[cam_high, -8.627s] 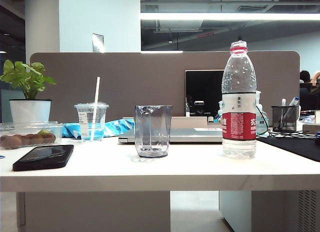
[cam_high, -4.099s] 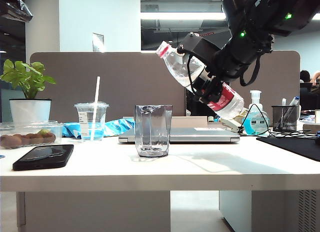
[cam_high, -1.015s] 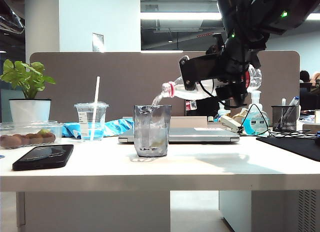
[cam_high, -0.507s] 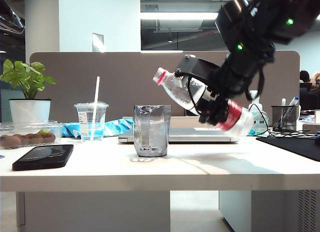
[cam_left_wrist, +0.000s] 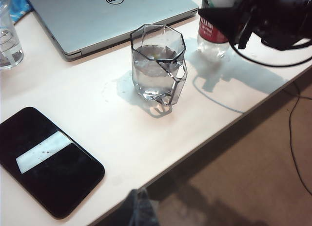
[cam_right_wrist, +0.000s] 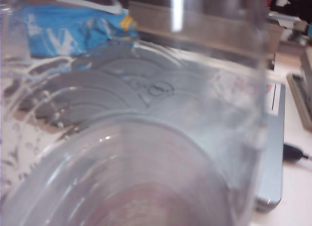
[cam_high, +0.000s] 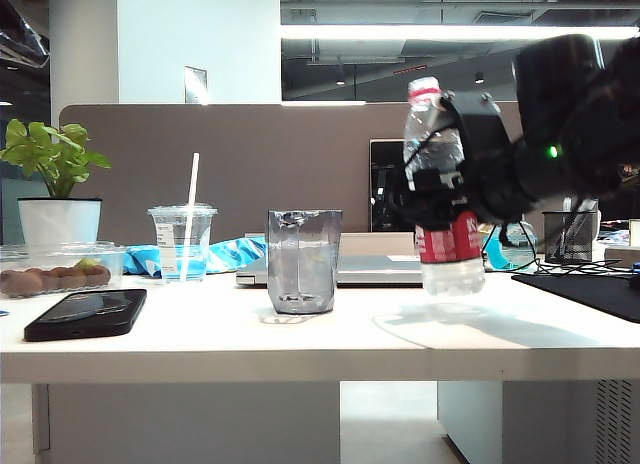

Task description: Pick up the mineral water bottle on the table and pour water into the mug until it's half full.

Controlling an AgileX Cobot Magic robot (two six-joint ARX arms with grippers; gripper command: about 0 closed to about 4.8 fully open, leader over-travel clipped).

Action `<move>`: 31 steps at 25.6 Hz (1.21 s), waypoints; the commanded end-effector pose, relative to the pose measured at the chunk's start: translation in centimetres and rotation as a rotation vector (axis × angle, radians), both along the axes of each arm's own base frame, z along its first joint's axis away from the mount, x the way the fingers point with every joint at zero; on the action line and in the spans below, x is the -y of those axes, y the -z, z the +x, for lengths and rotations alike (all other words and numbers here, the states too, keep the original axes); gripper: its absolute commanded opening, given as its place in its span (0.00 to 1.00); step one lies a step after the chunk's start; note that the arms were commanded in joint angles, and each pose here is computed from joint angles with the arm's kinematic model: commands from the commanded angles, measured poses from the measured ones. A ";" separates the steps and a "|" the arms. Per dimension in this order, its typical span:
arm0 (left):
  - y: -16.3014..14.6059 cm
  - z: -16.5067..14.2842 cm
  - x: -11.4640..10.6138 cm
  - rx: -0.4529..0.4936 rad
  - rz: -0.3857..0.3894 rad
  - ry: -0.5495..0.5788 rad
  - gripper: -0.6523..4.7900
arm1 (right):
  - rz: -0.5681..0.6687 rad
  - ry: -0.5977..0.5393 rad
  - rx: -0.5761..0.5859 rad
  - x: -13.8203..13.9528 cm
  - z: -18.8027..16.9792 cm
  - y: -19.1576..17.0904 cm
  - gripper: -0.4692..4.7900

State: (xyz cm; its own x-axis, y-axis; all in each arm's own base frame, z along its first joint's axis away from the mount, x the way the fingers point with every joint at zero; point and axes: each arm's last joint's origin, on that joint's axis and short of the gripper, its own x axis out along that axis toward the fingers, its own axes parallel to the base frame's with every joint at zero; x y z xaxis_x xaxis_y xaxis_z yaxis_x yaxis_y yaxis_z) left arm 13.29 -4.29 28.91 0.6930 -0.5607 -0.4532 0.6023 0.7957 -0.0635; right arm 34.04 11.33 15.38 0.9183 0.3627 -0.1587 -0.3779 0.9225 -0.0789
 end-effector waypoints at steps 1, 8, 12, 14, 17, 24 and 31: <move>-0.2 -0.1 0.0 0.008 0.004 0.004 0.11 | 0.079 -0.022 0.039 -0.4 0.2 0.2 0.62; -0.2 -0.1 0.0 0.009 0.003 0.003 0.11 | 0.105 -0.020 0.007 -0.5 0.5 1.9 0.85; -0.2 0.0 0.0 0.017 0.003 0.000 0.11 | 0.108 -0.028 0.013 -0.5 0.5 1.9 1.00; -0.3 0.0 -0.1 0.024 0.011 -0.019 0.11 | 0.109 -0.032 0.015 -0.5 0.4 1.7 1.00; -0.6 -0.4 -0.2 0.046 0.005 -0.031 0.11 | 0.108 -0.032 0.022 -0.3 -0.2 1.3 1.00; -2.4 -4.3 -1.4 0.198 0.007 -0.121 0.11 | 0.103 -0.017 0.020 0.8 -3.5 0.4 1.00; -3.1 -9.1 -2.8 0.349 -0.029 -0.231 0.11 | 0.111 -0.018 0.046 2.5 -8.4 -0.9 1.00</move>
State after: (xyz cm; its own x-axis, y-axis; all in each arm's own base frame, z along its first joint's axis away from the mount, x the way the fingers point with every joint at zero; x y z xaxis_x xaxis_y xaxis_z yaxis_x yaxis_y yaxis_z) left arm 5.12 -1.80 31.74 0.8881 -0.4142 -0.1992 0.4370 0.8953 0.0868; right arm 26.37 9.05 15.77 0.9152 0.3900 -0.1015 -0.3911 0.9203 0.0103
